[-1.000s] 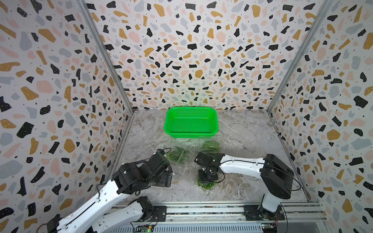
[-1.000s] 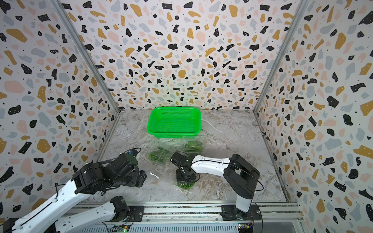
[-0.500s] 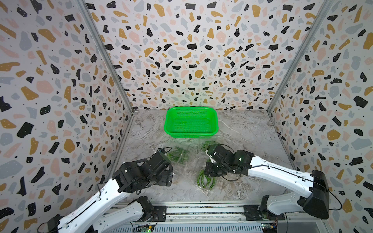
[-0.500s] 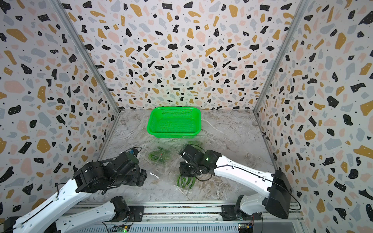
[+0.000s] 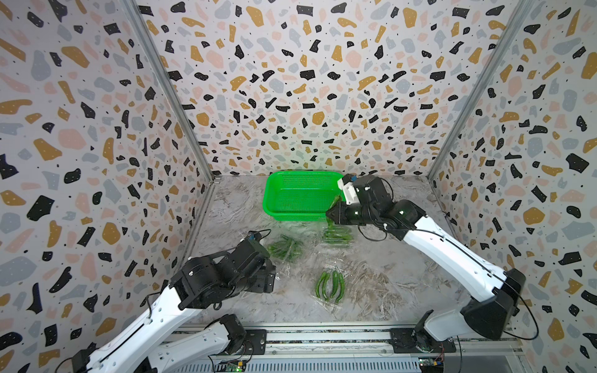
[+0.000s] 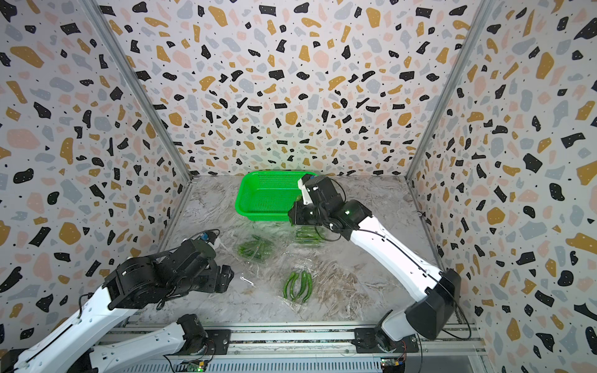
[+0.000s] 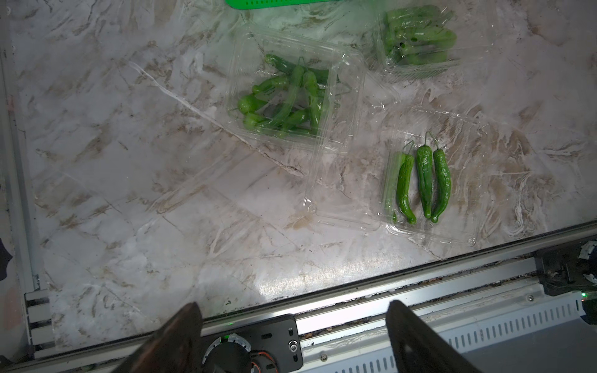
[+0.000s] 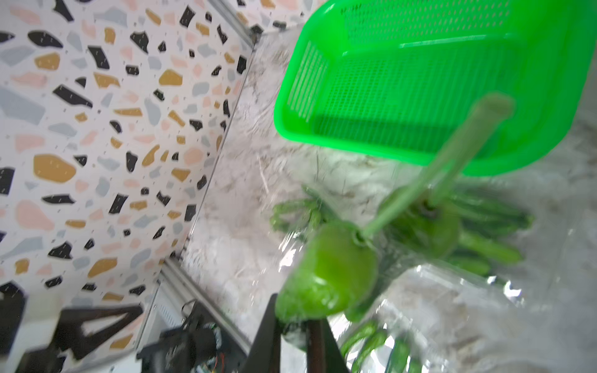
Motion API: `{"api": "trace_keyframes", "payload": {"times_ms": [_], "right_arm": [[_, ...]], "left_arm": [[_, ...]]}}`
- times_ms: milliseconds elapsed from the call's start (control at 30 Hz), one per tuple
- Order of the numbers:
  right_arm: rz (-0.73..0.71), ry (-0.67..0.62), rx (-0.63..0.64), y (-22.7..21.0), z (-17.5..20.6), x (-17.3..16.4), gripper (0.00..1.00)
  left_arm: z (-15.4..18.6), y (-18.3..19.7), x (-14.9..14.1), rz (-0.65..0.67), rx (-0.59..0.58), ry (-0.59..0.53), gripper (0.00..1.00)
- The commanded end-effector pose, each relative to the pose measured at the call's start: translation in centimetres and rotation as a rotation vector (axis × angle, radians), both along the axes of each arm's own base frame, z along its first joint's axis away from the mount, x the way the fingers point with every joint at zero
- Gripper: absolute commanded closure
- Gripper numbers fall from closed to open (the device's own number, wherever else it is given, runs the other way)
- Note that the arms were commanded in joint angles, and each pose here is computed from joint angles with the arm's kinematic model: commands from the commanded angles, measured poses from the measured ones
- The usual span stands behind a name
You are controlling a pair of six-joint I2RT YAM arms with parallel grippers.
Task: Take small green peppers out of containers
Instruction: Place the green pepper in the basket.
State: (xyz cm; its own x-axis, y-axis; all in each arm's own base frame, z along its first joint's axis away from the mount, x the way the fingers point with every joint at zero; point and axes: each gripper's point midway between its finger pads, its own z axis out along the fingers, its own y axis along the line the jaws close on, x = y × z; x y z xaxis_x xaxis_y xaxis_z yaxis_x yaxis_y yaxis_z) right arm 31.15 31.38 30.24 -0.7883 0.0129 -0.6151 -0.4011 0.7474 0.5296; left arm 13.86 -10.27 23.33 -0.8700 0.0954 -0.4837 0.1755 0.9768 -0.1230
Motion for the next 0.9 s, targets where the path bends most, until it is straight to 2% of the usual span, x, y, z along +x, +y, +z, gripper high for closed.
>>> {"api": "trace_keyframes", "payload": {"times_ms": [0,200,300,533,567,700,767,867], "right_arm": [[0.054,-0.14,-0.046,0.5,-0.4,5.4,1.0],[0.017,-0.217,-0.104,0.7,-3.9,14.5,1.0],[-0.004,-0.207,-0.121,0.8,-7.1,17.8,1.0],[0.006,-0.094,-0.17,2.1,-14.1,21.5,0.98],[0.003,-0.084,-0.179,2.1,-14.5,21.8,0.94],[-0.01,-0.104,-0.199,1.9,-13.1,22.4,0.56],[-0.023,-0.112,-0.192,1.3,-11.1,22.5,0.47],[-0.024,-0.093,-0.171,0.7,-8.0,21.5,0.42]], "left_arm": [[0.8,0.7,0.0,0.024,0.012,-0.007,0.1],[1.4,0.5,-0.2,0.021,0.012,0.01,0.1],[1.8,0.4,-0.1,0.022,0.003,0.011,0.1],[2.2,0.4,-0.3,0.023,0.003,0.017,0.1],[2.2,0.4,-0.3,0.023,0.005,0.018,0.1],[2.2,0.4,-0.3,0.031,-0.001,0.022,0.08],[2.2,0.4,-0.3,0.035,-0.007,0.02,0.06],[2.4,0.2,-0.1,0.034,-0.013,0.014,0.04]]}}
